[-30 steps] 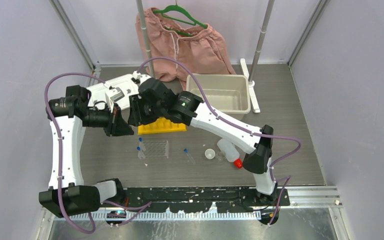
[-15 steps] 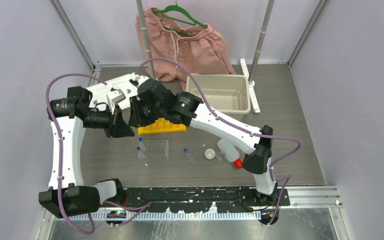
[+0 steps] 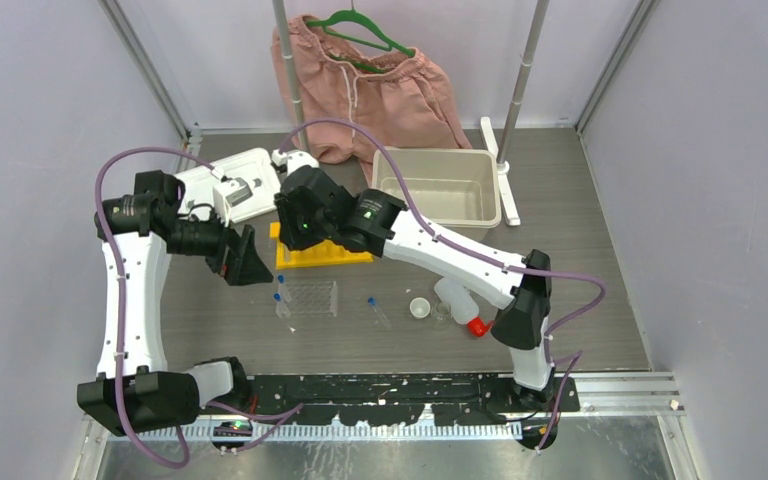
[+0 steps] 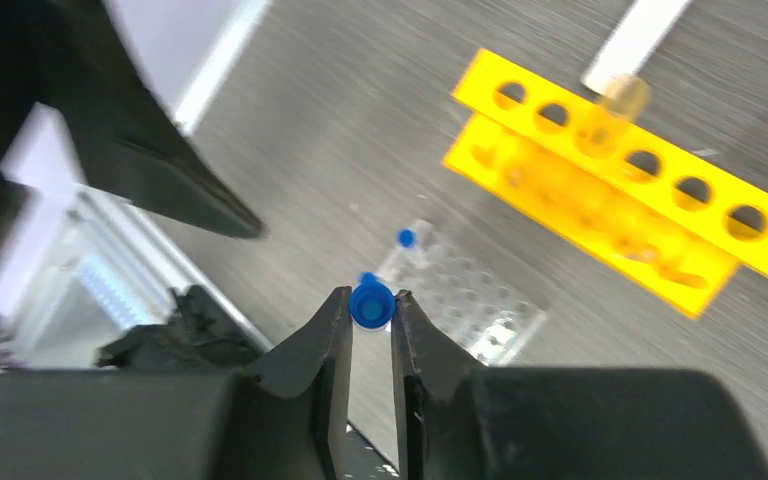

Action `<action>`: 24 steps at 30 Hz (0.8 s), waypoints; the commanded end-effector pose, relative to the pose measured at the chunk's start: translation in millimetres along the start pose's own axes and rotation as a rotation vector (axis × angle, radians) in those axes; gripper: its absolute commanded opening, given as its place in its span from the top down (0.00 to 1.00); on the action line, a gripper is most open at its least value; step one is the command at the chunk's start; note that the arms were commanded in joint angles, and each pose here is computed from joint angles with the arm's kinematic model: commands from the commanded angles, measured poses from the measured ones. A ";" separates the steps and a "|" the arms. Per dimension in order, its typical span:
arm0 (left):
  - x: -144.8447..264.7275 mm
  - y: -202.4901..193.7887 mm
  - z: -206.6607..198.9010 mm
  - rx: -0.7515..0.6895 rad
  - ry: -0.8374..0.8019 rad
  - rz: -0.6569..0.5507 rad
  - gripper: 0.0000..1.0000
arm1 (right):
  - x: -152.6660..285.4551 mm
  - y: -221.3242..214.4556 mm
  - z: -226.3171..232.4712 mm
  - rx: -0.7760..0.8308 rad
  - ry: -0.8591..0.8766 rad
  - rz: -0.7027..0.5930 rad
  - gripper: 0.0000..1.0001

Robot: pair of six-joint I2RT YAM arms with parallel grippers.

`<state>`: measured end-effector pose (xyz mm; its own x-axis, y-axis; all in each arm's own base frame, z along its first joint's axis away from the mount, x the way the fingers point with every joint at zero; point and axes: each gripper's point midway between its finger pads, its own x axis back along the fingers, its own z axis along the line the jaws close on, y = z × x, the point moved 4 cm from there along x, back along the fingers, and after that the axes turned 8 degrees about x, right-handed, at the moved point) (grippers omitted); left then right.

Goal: Organize the chemistry lab equipment

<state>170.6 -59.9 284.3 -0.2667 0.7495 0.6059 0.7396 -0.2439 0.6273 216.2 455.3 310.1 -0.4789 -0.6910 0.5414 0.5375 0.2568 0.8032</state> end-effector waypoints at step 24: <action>-2.5 16.0 63.5 0.181 0.300 0.003 0.00 | -69.4 -78.5 -41.1 0.242 -0.198 -0.273 0.99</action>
<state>215.7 -29.1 259.9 -0.3874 0.5381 0.7486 0.8446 -0.1183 0.5222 234.4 433.2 185.3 -0.6858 -0.5835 0.4349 0.2884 0.3307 0.8986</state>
